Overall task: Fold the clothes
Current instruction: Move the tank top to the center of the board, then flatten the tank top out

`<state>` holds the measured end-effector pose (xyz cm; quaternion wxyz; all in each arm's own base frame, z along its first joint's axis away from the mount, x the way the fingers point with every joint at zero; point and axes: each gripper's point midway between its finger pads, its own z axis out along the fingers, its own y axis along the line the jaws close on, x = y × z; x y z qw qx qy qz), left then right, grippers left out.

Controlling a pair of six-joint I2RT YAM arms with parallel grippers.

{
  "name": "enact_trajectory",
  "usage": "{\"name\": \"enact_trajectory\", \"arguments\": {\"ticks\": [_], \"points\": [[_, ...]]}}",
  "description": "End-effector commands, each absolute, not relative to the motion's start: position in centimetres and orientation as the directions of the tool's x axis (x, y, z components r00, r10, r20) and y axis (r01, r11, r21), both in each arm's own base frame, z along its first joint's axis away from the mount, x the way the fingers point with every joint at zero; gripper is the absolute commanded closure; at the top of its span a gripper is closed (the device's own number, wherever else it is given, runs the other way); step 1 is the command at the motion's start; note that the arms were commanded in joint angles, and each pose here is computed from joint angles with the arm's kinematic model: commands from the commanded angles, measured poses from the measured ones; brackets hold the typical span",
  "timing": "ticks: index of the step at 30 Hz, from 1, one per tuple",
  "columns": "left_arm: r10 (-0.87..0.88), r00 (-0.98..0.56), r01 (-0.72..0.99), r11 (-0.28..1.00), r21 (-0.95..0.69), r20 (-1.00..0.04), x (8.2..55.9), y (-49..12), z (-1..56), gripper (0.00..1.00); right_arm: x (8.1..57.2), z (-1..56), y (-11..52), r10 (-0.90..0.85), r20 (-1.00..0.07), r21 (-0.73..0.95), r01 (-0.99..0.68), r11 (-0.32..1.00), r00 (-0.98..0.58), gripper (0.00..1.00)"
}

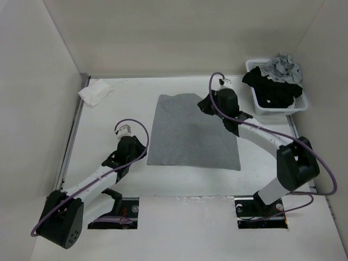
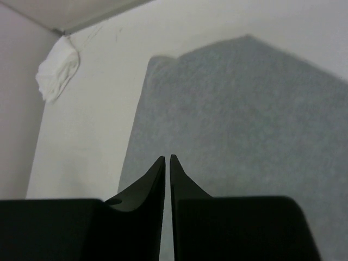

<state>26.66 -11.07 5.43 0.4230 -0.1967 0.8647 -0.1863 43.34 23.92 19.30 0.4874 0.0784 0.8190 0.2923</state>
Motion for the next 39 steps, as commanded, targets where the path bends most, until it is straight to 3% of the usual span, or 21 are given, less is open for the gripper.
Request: {"name": "enact_trajectory", "arguments": {"ticks": [1, 5, 11, 17, 32, 39], "points": [[-0.428, -0.626, -0.19, 0.894, -0.405, -0.652, 25.4, -11.2, 4.2, 0.79, 38.4, 15.3, 24.1, 0.357, -0.753, 0.511, -0.15, 0.846, -0.554, 0.94], [-0.393, -0.651, -0.19, 0.913, -0.362, -0.65, 24.9, -12.2, 3.6, 0.75, 32.8, 13.4, 24.3, 0.336, -0.752, 0.498, -0.155, 0.853, -0.568, 0.94], [-0.342, -0.718, -0.183, 0.933, -0.31, -0.606, 23.6, -13.5, 2.1, 0.74, 28.5, 12.7, 23.1, 0.348, -0.747, 0.51, -0.151, 0.847, -0.566, 0.84], [-0.376, -0.69, -0.244, 0.926, -0.289, -0.618, 22.5, -11.9, 2.8, 0.75, 26.7, 12.6, 21.4, 0.383, -0.741, 0.535, -0.14, 0.833, -0.551, 0.74], [-0.384, -0.735, -0.26, 0.921, -0.291, -0.559, 20.8, -12.9, 1.4, 0.74, 25.8, 12.2, 20.4, 0.387, -0.741, 0.536, -0.136, 0.833, -0.549, 0.7], [-0.415, -0.69, -0.246, 0.905, -0.347, -0.593, 22.5, -13.2, 3.8, 0.97, 25.6, 12.0, 20.0, 0.396, -0.736, 0.538, -0.117, 0.835, -0.549, 0.61]]}}
